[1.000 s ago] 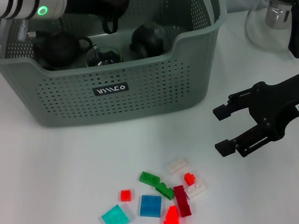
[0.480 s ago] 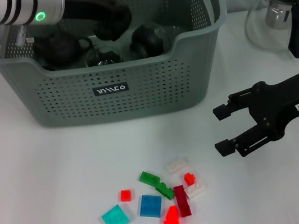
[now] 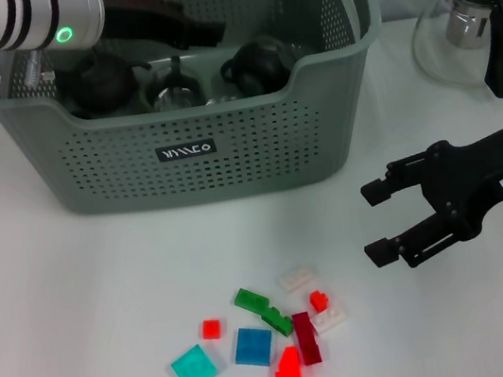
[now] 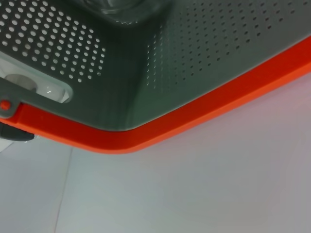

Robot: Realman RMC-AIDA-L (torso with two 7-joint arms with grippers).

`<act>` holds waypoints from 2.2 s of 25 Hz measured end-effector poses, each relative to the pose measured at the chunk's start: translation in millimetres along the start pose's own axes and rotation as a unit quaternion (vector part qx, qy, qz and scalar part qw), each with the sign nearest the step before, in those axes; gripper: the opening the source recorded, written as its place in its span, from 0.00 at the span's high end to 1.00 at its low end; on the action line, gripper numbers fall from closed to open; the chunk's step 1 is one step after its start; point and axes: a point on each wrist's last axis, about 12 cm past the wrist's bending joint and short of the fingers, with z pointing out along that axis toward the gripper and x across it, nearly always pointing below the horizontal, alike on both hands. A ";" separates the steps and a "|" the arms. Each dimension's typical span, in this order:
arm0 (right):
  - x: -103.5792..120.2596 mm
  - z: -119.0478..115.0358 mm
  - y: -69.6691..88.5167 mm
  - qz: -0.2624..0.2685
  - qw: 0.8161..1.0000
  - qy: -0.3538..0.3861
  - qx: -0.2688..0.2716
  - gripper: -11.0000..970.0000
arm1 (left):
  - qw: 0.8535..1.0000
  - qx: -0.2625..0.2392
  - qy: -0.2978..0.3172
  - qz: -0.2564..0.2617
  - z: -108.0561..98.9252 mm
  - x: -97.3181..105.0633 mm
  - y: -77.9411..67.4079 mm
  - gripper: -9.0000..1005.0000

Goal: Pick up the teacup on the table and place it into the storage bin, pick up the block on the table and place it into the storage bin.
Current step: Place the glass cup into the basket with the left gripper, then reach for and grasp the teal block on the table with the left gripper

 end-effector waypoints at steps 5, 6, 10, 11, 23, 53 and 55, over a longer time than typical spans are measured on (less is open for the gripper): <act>0.8 -0.1 0.2 0.000 1.000 0.000 0.000 0.03 | 1.000 0.002 -0.006 -0.002 -7.6 -4.7 0.0 0.27; 0.9 -0.2 0.2 0.000 1.000 0.000 0.000 0.03 | 1.000 0.004 -0.008 -0.002 -10.8 -6.1 -0.2 0.23; 1.0 -0.3 0.4 0.000 1.000 0.000 -0.001 0.03 | 0.999 0.011 -0.031 0.005 -36.9 -17.5 -5.9 0.17; 1.1 -0.4 0.4 0.000 1.000 0.000 -0.001 0.03 | 0.999 0.014 -0.034 0.007 -41.3 -18.6 -8.4 0.16; -1.7 1.2 0.3 -0.004 1.000 0.003 -0.003 0.03 | 0.975 0.194 -0.089 0.066 -131.5 10.4 -79.9 0.17; -33.1 24.4 -2.0 -0.065 0.994 0.089 -0.021 0.03 | 0.943 0.282 -0.125 0.127 -139.5 155.9 -84.9 0.17; -37.1 26.9 -2.6 -0.069 0.992 0.099 -0.021 0.03 | 0.944 0.281 -0.115 0.128 -138.6 157.6 -84.4 0.17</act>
